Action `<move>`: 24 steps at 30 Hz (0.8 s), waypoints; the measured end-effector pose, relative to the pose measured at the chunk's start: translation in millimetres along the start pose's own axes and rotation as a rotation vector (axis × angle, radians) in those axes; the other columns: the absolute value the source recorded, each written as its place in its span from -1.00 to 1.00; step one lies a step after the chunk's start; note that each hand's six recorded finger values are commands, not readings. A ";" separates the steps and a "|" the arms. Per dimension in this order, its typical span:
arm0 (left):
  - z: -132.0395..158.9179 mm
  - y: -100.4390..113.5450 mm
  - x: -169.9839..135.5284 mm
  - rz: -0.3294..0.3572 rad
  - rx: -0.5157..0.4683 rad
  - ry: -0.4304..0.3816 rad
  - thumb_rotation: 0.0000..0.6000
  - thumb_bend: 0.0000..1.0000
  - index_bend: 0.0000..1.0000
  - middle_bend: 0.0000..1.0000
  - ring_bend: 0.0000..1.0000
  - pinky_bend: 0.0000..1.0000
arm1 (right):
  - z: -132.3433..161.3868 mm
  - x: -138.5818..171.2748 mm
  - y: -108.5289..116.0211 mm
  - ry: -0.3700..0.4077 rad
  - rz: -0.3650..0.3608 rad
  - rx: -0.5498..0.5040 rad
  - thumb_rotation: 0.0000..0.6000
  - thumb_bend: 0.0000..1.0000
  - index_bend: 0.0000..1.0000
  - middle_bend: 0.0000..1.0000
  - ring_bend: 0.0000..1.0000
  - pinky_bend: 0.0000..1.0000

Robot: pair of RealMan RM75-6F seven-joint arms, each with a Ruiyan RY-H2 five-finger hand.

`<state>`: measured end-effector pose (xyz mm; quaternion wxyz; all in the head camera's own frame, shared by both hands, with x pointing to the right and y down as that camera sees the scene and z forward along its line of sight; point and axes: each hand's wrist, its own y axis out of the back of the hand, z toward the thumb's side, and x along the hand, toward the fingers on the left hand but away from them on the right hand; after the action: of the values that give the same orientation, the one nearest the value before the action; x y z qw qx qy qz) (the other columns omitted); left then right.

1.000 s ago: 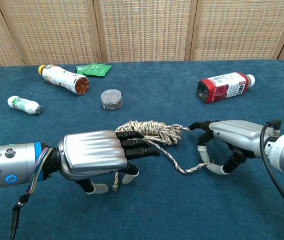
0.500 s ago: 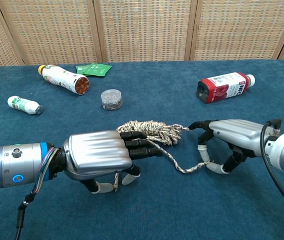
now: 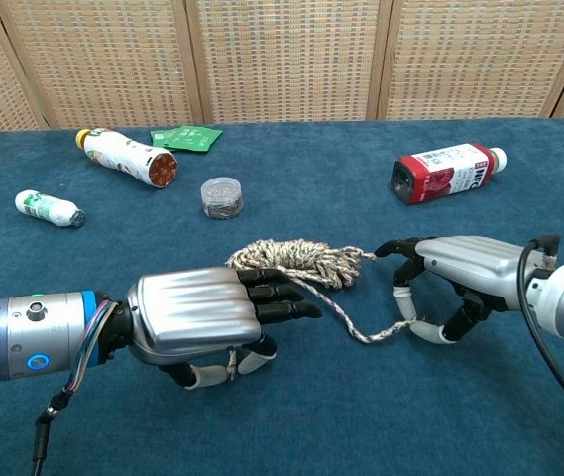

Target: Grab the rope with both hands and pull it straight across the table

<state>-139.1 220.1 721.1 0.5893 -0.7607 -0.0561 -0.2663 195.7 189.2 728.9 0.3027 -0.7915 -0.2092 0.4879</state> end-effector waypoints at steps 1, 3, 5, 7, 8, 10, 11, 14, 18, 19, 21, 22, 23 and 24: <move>0.2 -0.3 0.0 0.000 0.000 -0.001 1.00 -0.20 0.10 -1.00 -1.00 -1.00 | -0.1 -0.1 -0.1 0.000 0.000 0.000 1.00 -0.07 0.30 -0.89 -1.00 -1.00; 0.3 -0.8 0.3 0.001 -0.001 -0.001 1.00 -0.19 0.11 -1.00 -1.00 -1.00 | -0.1 -0.2 -0.3 0.000 0.001 0.000 1.00 -0.07 0.31 -0.89 -1.00 -1.00; 0.7 -1.2 0.6 0.000 -0.004 -0.002 1.00 -0.19 0.14 -1.00 -1.00 -1.00 | -0.4 -0.3 -0.5 -0.001 0.002 0.000 1.00 -0.07 0.31 -0.89 -1.00 -1.00; 1.0 -0.9 0.7 0.002 -0.004 -0.003 1.00 -0.16 0.17 -1.00 -1.00 -1.00 | -0.3 -0.4 -0.5 -0.001 0.002 0.000 1.00 -0.06 0.31 -0.89 -1.00 -1.00; 1.3 -1.0 0.7 0.003 -0.005 -0.003 1.00 -0.14 0.17 -1.00 -1.00 -1.00 | -0.3 -0.5 -0.4 -0.001 0.002 0.000 1.00 -0.06 0.31 -0.89 -1.00 -1.00; 1.1 -0.8 0.8 0.003 -0.004 -0.004 1.00 -0.07 0.19 -1.00 -1.00 -1.00 | -0.3 -0.5 -0.5 -0.001 0.002 0.001 1.00 -0.07 0.31 -0.89 -1.00 -1.00; 1.0 -0.9 0.7 0.003 -0.004 -0.003 1.00 -0.03 0.20 -1.00 -1.00 -1.00 | -0.4 -0.6 -0.4 -0.001 0.002 0.001 1.00 -0.07 0.31 -0.89 -1.00 -1.00; 0.3 -1.1 0.5 0.002 -0.004 -0.001 1.00 0.07 0.21 -1.00 -1.00 -1.00 | -0.3 -0.5 -0.2 -0.001 0.001 0.000 1.00 -0.06 0.31 -0.88 -1.00 -1.00; -0.1 -0.5 0.3 0.004 -0.004 0.001 1.00 0.11 0.25 -1.00 -1.00 -1.00 | -0.3 -0.4 0.0 -0.001 0.000 0.000 1.00 -0.07 0.31 -0.88 -1.00 -1.00; -0.2 -0.3 0.3 0.005 -0.005 0.002 1.00 0.11 0.26 -1.00 -1.00 -1.00 | -0.4 -0.4 -0.1 -0.001 0.001 0.001 1.00 -0.07 0.31 -0.88 -1.00 -1.00; -0.9 0.8 0.0 0.009 -0.005 0.004 1.00 0.11 0.28 -1.00 -1.00 -1.00 | -0.4 -0.5 -0.2 -0.001 0.001 0.001 1.00 -0.07 0.31 -0.88 -1.00 -1.00; -1.3 1.4 -0.3 0.012 -0.005 0.005 1.00 0.12 0.28 -1.00 -1.00 -1.00 | -0.5 -0.6 -0.3 -0.002 0.001 0.001 1.00 -0.07 0.31 -0.88 -1.00 -1.00; -2.2 2.3 -0.8 0.016 -0.005 0.008 1.00 0.12 0.28 -1.00 -1.00 -1.00 | -0.4 -0.7 -0.4 -0.002 0.001 0.000 1.00 -0.07 0.31 -0.88 -1.00 -1.00; -3.1 3.1 -1.5 0.019 -0.006 0.011 1.00 0.12 0.28 -1.00 -1.00 -1.00 | -0.5 -0.8 -0.3 -0.002 0.001 0.000 1.00 -0.07 0.32 -0.88 -1.00 -1.00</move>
<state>-140.3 216.6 718.1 0.5900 -0.7614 -0.0449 -0.2648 195.8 188.8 729.8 0.3022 -0.7913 -0.2090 0.4887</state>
